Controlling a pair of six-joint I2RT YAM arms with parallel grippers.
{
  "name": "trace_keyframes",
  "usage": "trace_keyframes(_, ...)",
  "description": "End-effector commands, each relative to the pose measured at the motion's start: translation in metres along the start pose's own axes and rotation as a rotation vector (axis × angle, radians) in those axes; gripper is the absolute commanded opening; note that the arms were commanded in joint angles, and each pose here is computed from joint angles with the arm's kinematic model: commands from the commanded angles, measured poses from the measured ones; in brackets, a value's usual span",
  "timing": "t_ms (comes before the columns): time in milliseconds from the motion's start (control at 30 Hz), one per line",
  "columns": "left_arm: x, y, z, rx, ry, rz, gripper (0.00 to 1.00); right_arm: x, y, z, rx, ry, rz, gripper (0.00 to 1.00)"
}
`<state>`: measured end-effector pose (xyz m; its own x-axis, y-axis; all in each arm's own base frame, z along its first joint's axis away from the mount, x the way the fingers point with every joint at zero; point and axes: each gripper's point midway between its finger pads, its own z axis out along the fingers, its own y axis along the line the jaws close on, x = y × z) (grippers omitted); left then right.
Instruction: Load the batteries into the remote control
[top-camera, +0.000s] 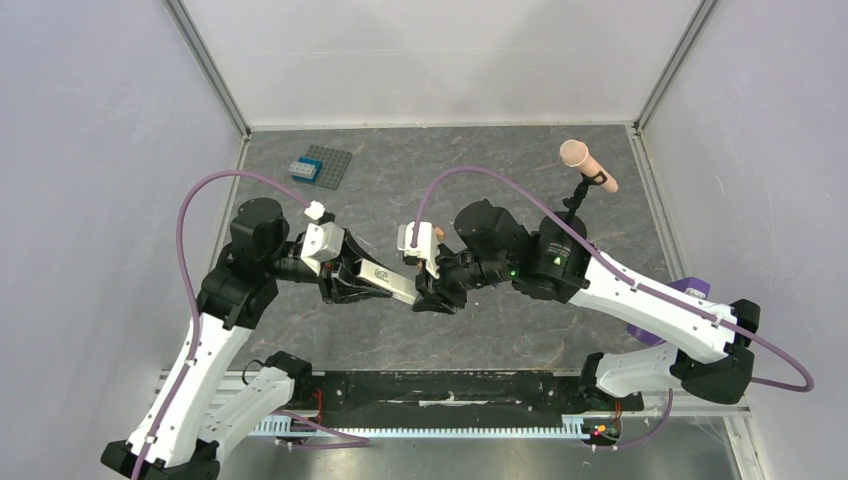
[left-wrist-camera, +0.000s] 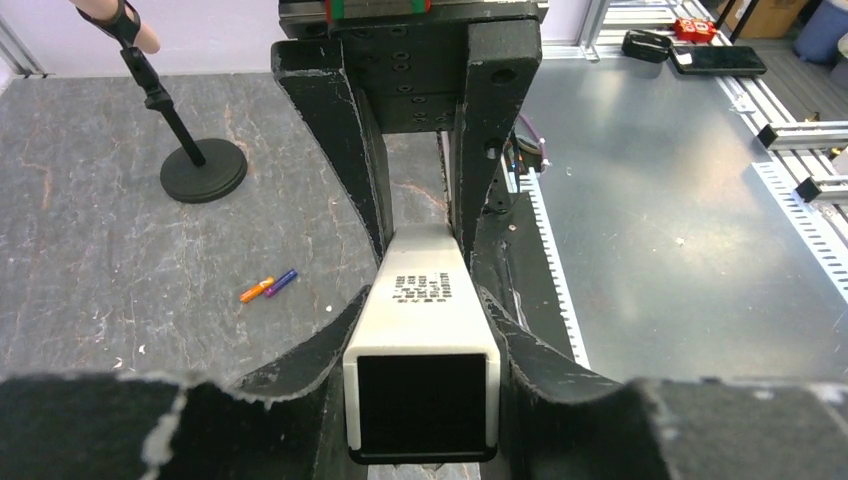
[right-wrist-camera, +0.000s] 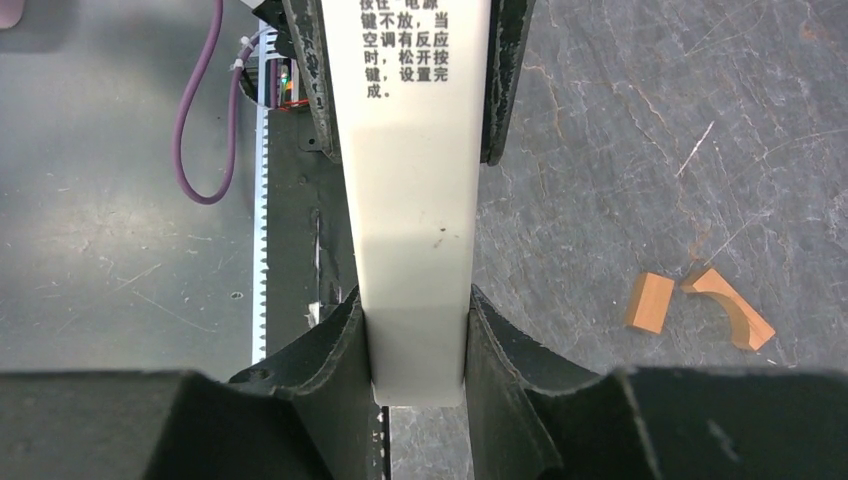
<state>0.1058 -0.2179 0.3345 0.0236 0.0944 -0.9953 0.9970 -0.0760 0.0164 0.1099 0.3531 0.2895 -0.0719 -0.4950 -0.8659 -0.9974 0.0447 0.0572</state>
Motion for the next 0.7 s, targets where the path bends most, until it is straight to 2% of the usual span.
trace_keyframes(0, -0.003, -0.003, 0.001, 0.027, -0.018, 0.025, 0.09, -0.011, -0.005, 0.001, 0.016, -0.043, -0.017, 0.0)
trace_keyframes(67, -0.004, -0.003, 0.001, 0.028, -0.019, 0.029, 0.02, -0.012, -0.006, 0.0, 0.026, -0.046, -0.014, 0.0)
trace_keyframes(133, -0.004, -0.004, 0.001, 0.033, -0.024, 0.037, 0.02, -0.012, -0.007, -0.001, 0.037, -0.053, -0.012, 0.01)
trace_keyframes(167, -0.004, -0.004, 0.001, 0.03, -0.027, 0.042, 0.02, -0.013, -0.008, -0.002, 0.047, -0.06, -0.009, 0.12)
trace_keyframes(233, -0.006, 0.0, 0.002, 0.01, -0.033, 0.048, 0.02, -0.015, -0.013, -0.005, 0.088, -0.083, -0.004, 0.54)
trace_keyframes(267, -0.007, 0.003, 0.002, -0.006, -0.036, 0.062, 0.02, -0.015, -0.017, -0.007, 0.113, -0.096, 0.004, 0.7)
trace_keyframes(300, -0.008, 0.006, 0.001, -0.029, -0.038, 0.067, 0.02, -0.021, -0.022, -0.011, 0.156, -0.132, 0.017, 0.82)
trace_keyframes(367, -0.01, 0.009, 0.001, -0.046, -0.051, 0.094, 0.02, -0.035, -0.037, -0.019, 0.255, -0.251, 0.147, 0.97)
trace_keyframes(467, -0.013, 0.012, 0.001, -0.054, -0.063, 0.138, 0.02, -0.058, -0.037, -0.027, 0.238, -0.43, 0.35, 0.98)
trace_keyframes(567, -0.02, 0.016, 0.003, -0.042, -0.073, 0.134, 0.02, -0.085, -0.027, -0.045, 0.163, -0.656, 0.486, 0.98)
trace_keyframes(667, -0.029, 0.019, 0.004, -0.03, -0.076, 0.122, 0.02, -0.086, -0.027, -0.054, 0.138, -0.757, 0.637, 0.98)
